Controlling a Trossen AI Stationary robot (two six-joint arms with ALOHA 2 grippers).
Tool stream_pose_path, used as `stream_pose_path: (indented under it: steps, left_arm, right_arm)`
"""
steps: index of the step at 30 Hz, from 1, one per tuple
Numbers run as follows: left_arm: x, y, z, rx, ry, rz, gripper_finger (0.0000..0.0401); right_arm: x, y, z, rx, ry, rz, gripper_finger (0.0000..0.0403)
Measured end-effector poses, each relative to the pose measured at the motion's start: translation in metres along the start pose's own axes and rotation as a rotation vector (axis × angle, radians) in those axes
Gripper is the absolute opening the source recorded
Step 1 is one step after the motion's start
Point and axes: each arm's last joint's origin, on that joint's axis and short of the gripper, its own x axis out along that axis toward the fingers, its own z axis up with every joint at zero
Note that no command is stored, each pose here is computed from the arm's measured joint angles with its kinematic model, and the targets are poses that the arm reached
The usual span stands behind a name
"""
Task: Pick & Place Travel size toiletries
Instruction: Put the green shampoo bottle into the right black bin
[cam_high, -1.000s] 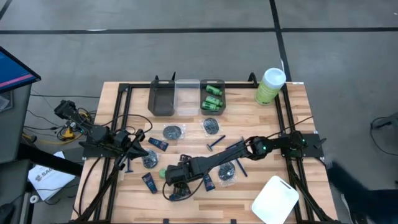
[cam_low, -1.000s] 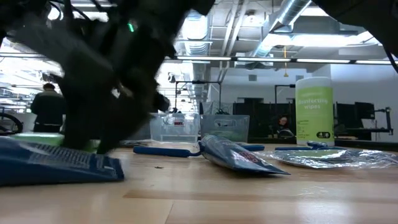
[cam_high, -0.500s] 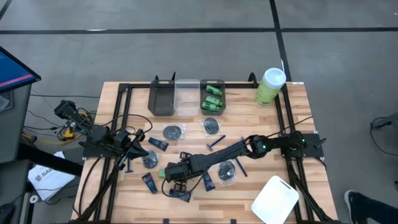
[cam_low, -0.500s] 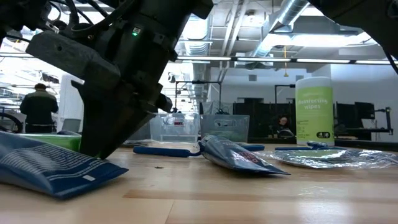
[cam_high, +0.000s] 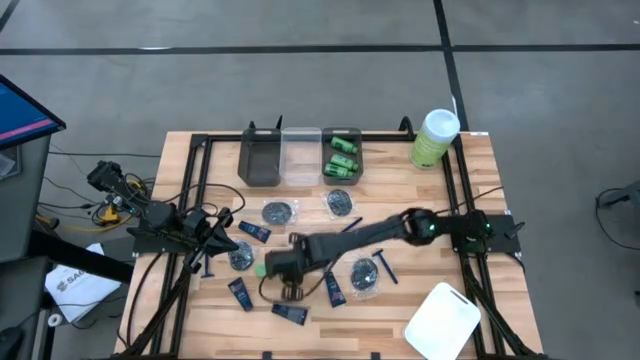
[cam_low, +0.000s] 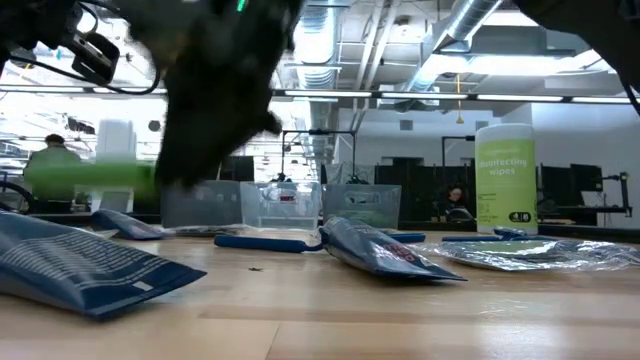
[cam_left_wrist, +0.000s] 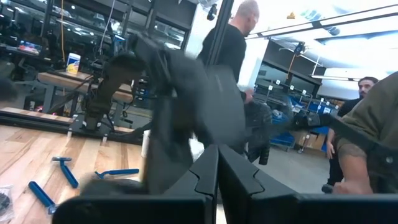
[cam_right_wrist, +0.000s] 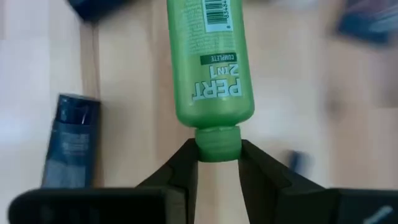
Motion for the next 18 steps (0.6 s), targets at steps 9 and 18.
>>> stream_pose_path:
  steps: [9,18]
  left_arm:
    - [0.000,0.000,-0.001,0.002,0.006,0.002,0.0002]
    - [0.000,0.000,-0.001,0.001,0.006,0.002,0.0002]
  right_arm:
    - [-0.089,-0.085,0.017,0.014,0.002,-0.136,0.0079]
    - [-0.151,-0.211,0.000,0.195,0.129,-0.352,0.0079]
